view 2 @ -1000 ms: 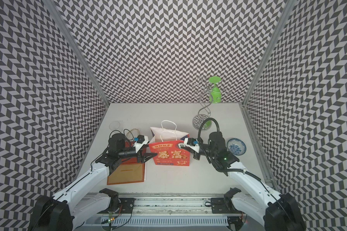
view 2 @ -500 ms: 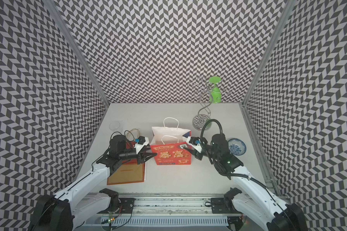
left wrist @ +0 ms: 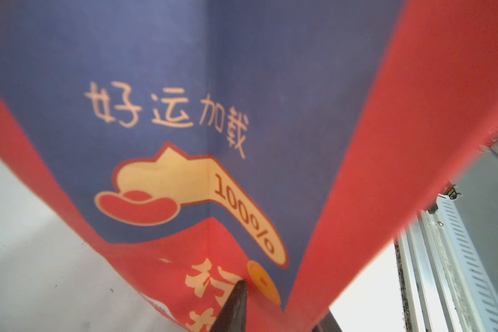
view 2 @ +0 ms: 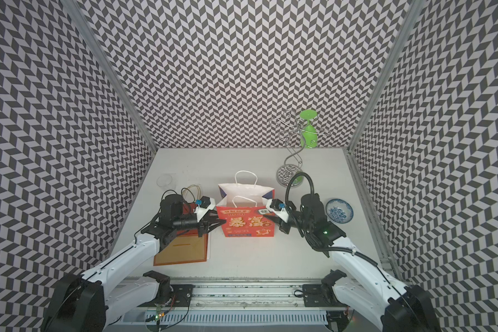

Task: Put away the paper bag
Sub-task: Press the paper bag.

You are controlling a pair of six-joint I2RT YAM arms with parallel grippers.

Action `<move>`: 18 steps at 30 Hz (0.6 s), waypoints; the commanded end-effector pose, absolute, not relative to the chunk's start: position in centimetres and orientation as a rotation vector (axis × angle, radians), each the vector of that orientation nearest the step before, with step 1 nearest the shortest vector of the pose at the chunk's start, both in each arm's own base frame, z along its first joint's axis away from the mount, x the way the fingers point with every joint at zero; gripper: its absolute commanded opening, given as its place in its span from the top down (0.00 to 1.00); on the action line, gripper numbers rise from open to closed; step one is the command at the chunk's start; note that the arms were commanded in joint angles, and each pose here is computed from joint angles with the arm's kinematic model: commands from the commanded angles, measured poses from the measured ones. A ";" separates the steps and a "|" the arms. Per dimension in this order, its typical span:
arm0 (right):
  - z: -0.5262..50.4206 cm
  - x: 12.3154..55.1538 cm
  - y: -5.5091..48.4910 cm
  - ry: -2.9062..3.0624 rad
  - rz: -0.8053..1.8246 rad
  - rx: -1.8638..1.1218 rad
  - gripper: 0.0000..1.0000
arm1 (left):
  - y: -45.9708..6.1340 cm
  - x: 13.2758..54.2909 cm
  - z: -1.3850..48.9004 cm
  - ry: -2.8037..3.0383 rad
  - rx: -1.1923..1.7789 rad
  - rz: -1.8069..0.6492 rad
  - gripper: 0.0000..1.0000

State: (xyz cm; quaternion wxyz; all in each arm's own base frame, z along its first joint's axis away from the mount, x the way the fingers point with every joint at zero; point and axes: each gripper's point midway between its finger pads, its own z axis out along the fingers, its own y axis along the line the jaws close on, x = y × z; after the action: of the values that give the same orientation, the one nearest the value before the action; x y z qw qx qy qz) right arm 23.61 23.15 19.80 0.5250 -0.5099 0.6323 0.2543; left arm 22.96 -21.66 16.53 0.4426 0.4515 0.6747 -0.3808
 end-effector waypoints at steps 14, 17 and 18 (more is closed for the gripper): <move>21.6 26.9 23.4 1.435 0.469 -1.179 0.88 | -21.4 25.2 18.1 1.771 0.843 -0.891 0.48; 21.4 27.5 23.2 1.440 0.439 -1.209 0.89 | -20.7 26.0 18.9 1.792 0.719 -0.846 0.38; 21.3 27.6 23.2 1.441 0.436 -1.217 0.89 | -20.6 26.1 19.1 1.786 0.684 -0.835 0.35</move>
State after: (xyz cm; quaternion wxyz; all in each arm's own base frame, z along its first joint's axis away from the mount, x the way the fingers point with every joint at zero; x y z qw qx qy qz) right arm 26.47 23.30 19.88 0.5465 -0.5049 0.6330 0.2139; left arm 24.75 -21.41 17.98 0.4693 0.3416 0.7285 -0.3638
